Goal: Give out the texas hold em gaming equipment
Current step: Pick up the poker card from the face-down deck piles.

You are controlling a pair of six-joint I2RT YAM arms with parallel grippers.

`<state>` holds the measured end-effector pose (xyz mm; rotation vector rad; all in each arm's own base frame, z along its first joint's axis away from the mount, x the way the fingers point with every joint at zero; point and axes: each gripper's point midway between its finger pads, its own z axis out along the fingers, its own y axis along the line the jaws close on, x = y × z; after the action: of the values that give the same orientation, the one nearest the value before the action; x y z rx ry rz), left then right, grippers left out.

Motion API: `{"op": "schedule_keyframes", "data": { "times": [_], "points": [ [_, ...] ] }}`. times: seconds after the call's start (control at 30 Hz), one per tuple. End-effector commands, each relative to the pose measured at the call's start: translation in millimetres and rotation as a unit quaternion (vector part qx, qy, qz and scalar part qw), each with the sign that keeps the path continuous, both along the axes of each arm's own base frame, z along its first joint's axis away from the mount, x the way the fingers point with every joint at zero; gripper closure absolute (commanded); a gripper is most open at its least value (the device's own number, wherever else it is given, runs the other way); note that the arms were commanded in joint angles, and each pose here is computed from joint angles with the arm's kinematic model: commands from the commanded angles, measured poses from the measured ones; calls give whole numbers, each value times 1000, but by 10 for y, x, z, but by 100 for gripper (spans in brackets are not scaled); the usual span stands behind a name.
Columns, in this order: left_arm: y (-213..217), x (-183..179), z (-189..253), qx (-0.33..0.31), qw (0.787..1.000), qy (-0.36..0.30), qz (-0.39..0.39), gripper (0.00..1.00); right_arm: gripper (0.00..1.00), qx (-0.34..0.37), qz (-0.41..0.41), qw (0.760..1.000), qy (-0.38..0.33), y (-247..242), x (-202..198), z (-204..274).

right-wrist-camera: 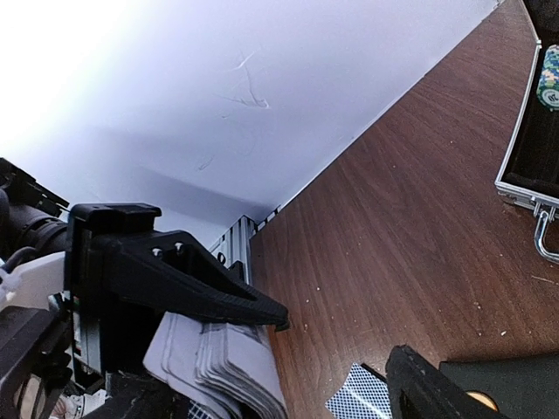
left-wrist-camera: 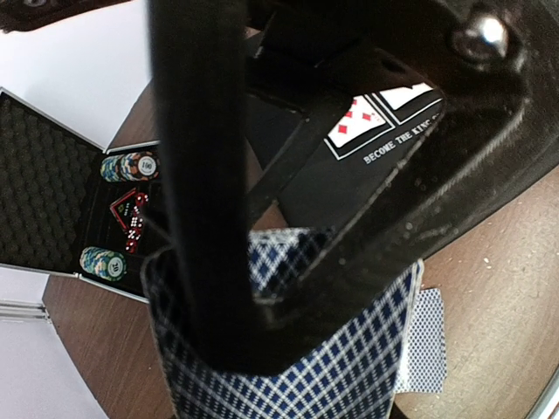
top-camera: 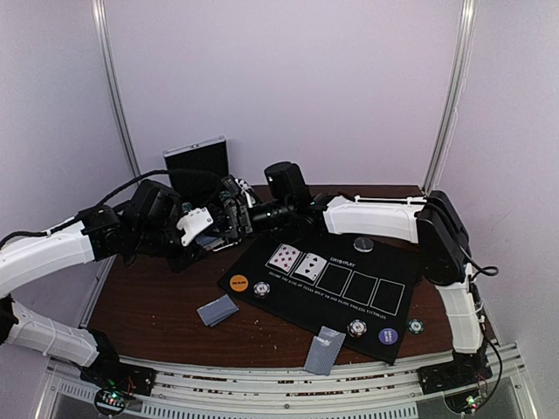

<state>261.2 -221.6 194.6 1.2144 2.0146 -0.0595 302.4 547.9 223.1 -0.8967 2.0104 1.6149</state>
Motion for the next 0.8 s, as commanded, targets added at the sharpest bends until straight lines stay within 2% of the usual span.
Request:
{"op": "schedule_keyframes", "data": {
  "times": [0.0, 0.07, 0.17, 0.27, 0.53, 0.77],
  "points": [
    [-105, 66, 251, -34, 999, -31, -9, 63, 24, -30, -6, 999, -18, 9, 30, -68],
    [-106, 64, 253, -35, 999, -32, -9, 63, 29, -37, -8, 999, -24, -11, 35, -78],
    [-102, 60, 254, -35, 999, -32, -10, 64, 43, -51, -19, 998, -34, -63, 73, -87],
    [-100, 58, 245, -33, 999, -32, -11, 64, 52, -58, -25, 997, -34, -126, 95, -86],
    [-92, 60, 212, -29, 999, -30, -9, 64, 59, -67, -41, 996, -46, -260, 144, -12],
    [-89, 63, 197, -27, 999, -29, -8, 64, 75, -66, -34, 996, -47, -272, 111, 50]
  ]
}}
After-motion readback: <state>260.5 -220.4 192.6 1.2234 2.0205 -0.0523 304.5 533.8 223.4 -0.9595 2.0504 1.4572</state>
